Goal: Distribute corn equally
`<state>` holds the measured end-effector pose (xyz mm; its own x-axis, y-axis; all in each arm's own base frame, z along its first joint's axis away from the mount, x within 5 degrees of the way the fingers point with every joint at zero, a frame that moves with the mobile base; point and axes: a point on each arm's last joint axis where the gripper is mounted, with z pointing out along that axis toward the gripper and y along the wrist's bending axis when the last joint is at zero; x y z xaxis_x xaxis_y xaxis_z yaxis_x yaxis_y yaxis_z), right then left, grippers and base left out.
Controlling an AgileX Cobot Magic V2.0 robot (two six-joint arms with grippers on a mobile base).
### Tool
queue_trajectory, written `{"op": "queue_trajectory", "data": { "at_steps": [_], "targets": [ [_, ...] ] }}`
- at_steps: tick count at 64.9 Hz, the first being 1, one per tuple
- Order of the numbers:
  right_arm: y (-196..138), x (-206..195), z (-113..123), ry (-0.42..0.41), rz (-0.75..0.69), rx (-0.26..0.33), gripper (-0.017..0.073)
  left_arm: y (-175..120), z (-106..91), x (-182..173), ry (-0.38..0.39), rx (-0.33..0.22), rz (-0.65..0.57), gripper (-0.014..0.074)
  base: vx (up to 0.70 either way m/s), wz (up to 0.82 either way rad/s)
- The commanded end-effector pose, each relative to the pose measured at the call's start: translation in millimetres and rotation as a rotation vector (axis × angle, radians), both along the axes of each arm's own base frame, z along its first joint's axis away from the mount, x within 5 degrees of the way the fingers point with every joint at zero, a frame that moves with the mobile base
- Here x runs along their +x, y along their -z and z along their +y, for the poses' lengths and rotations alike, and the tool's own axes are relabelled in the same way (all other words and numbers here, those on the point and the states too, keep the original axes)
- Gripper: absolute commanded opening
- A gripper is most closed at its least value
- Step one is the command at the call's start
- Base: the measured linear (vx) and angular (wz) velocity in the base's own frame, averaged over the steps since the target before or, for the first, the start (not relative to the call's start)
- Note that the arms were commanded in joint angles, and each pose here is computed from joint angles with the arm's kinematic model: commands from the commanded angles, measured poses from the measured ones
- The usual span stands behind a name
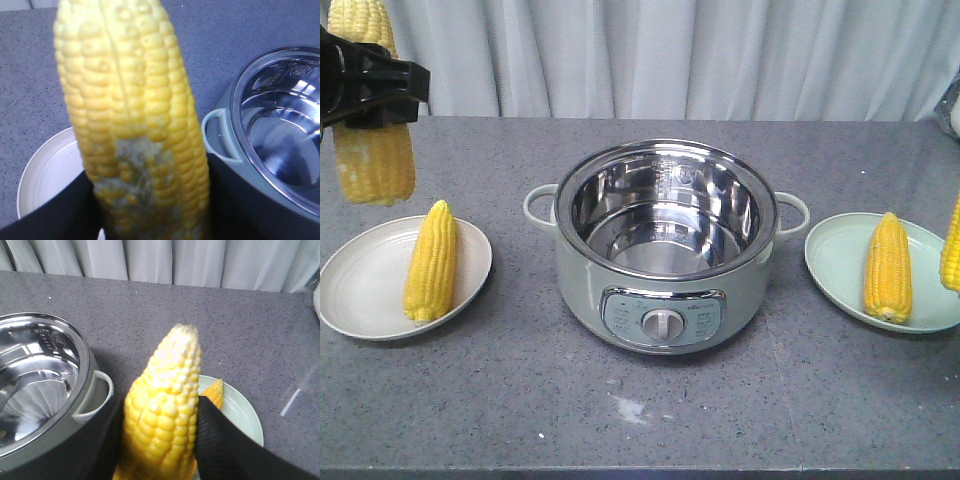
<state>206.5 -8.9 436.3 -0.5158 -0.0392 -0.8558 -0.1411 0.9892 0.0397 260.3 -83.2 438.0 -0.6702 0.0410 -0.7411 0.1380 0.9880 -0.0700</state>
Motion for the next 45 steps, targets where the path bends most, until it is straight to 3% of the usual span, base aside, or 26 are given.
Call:
{"op": "queue_trajectory", "data": {
  "at_steps": [1, 45],
  "targets": [
    [-16.1, -3.5, -1.3, 0.024, -0.104, 0.002, 0.0193, -19.3, 2.4, -6.5, 0.001, -0.039, -0.105, 0.0072, 0.0, -0.02],
    [-16.1, -3.5, -1.3, 0.024, -0.104, 0.002, 0.0193, -19.4, 2.4, -6.4, 0.001, -0.039, -0.106, 0.0072, -0.02, -0.08]
  ]
}}
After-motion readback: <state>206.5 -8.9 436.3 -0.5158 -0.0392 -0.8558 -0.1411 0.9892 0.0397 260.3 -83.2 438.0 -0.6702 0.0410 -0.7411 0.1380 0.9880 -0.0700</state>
